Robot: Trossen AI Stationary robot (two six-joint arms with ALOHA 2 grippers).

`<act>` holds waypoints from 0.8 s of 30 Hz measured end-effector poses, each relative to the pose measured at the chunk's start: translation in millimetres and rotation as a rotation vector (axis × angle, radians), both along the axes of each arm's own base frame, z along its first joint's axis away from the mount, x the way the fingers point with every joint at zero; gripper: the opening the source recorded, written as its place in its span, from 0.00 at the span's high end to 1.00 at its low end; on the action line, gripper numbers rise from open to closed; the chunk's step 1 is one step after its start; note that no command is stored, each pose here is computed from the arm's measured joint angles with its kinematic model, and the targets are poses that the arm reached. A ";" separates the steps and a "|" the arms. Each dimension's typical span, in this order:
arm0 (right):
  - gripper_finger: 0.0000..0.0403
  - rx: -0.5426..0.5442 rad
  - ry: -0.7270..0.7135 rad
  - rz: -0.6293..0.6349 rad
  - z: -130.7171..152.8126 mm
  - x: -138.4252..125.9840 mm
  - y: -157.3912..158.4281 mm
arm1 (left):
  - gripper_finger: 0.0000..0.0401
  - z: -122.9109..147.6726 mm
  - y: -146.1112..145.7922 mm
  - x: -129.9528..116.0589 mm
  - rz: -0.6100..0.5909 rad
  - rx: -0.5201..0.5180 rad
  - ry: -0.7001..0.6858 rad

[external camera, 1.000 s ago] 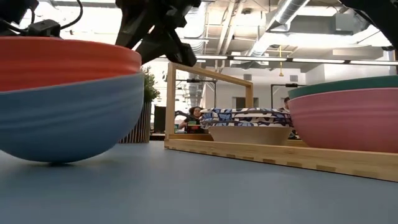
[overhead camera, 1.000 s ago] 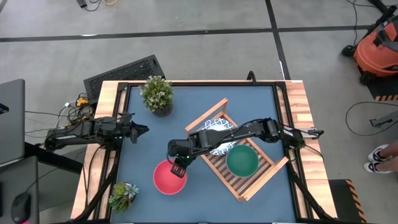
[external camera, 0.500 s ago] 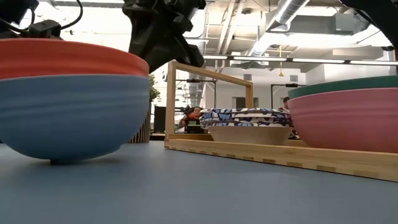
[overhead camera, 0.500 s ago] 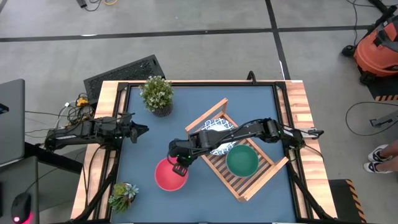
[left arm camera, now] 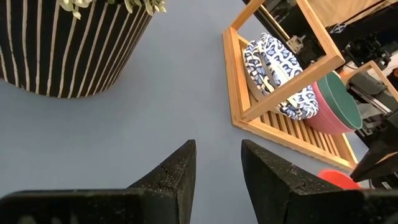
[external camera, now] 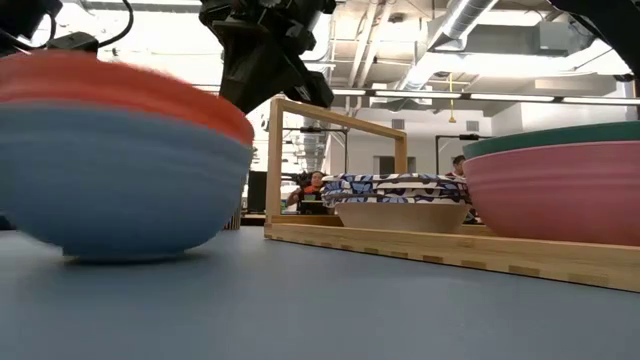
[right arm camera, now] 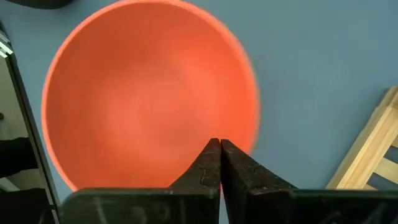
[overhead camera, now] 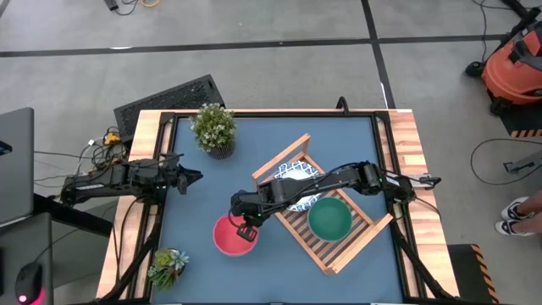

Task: Place and stack bowls onto a shelf
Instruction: Stack the orange bowl on the top of the green bowl on the shelf

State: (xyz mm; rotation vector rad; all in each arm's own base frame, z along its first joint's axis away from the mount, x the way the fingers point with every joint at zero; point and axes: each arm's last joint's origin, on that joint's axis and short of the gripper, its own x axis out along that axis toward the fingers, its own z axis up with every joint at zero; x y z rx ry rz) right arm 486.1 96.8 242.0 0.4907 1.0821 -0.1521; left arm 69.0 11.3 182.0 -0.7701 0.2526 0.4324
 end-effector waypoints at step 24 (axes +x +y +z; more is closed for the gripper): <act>0.83 -0.170 -0.330 0.524 35.0 -3.1 71.1 | 0.72 -0.1 0.0 -0.1 -0.003 0.006 0.003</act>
